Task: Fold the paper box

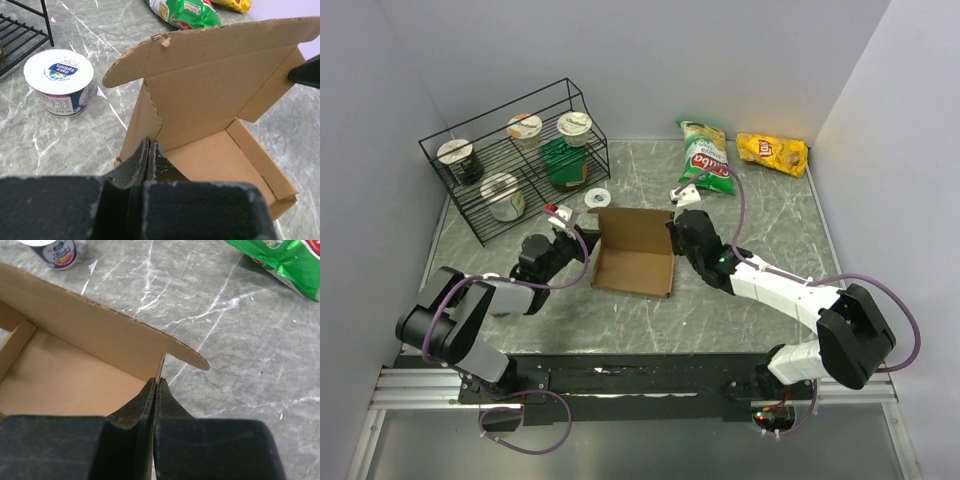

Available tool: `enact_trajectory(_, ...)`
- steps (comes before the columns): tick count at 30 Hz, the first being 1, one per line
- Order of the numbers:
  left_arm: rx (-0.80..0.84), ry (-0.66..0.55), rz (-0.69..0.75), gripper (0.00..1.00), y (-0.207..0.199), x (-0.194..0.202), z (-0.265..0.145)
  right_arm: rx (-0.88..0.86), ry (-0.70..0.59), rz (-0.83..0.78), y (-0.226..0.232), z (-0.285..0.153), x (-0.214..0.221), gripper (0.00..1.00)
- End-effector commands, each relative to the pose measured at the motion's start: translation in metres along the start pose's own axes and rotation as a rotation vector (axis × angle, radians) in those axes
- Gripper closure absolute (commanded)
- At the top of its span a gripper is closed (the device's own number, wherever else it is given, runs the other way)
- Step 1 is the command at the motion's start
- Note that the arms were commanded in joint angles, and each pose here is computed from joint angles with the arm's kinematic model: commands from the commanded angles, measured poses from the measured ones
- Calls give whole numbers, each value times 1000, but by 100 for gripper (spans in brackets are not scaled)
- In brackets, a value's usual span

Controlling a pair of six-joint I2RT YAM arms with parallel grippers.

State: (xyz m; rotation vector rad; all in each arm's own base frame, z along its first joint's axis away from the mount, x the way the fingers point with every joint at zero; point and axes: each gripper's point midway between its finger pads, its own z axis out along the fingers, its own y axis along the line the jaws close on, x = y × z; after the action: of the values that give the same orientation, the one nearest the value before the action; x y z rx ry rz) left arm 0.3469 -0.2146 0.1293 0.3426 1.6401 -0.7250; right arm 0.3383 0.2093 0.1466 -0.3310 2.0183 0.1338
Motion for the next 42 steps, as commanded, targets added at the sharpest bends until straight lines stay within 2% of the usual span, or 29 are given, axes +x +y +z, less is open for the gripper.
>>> enact_trajectory(1,131,51,-73,99,-38,23,-6,-104,-78,99,40,-8,-15,100)
enact_trajectory(14,68,58,-89,99,-32,34,-16,-15,-38,223,48,-3,9,100)
enact_trajectory(33,7,70,-134,99,-26,51,-36,42,29,178,63,-7,49,100)
enact_trajectory(42,-27,34,-138,99,-23,41,-45,66,42,171,59,-10,56,100)
